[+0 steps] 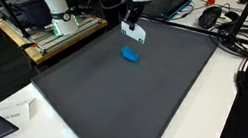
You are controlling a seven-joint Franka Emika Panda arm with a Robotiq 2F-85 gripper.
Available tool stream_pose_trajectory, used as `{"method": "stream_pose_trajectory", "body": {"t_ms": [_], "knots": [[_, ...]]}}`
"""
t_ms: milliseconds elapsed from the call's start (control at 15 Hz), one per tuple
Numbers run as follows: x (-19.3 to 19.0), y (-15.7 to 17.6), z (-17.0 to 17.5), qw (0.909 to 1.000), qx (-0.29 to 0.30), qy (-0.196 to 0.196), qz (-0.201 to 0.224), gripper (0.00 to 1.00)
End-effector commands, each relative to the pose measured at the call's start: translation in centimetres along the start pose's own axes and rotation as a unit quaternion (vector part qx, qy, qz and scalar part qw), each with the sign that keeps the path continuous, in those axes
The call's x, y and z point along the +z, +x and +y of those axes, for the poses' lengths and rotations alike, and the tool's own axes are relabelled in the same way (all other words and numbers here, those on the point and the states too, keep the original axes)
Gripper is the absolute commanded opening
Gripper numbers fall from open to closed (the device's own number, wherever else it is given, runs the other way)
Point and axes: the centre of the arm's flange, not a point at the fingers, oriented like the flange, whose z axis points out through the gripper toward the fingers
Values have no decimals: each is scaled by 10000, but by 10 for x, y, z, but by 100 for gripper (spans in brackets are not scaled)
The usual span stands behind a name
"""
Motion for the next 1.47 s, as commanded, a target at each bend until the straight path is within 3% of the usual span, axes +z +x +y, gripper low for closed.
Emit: {"method": "stream_pose_trajectory", "body": {"t_ms": [0,200,267,667,1000,1400], "knots": [[-3,-16,29,9984,-427,349,158,1],[-5,-9,52,9966,-565,558,208,1],[-3,-8,42,9985,-432,310,146,1],[-2,-2,48,9981,-474,377,80,1],[4,3,99,9909,-809,1047,-229,1],[11,-3,155,9609,-1428,2339,-384,1]]}}
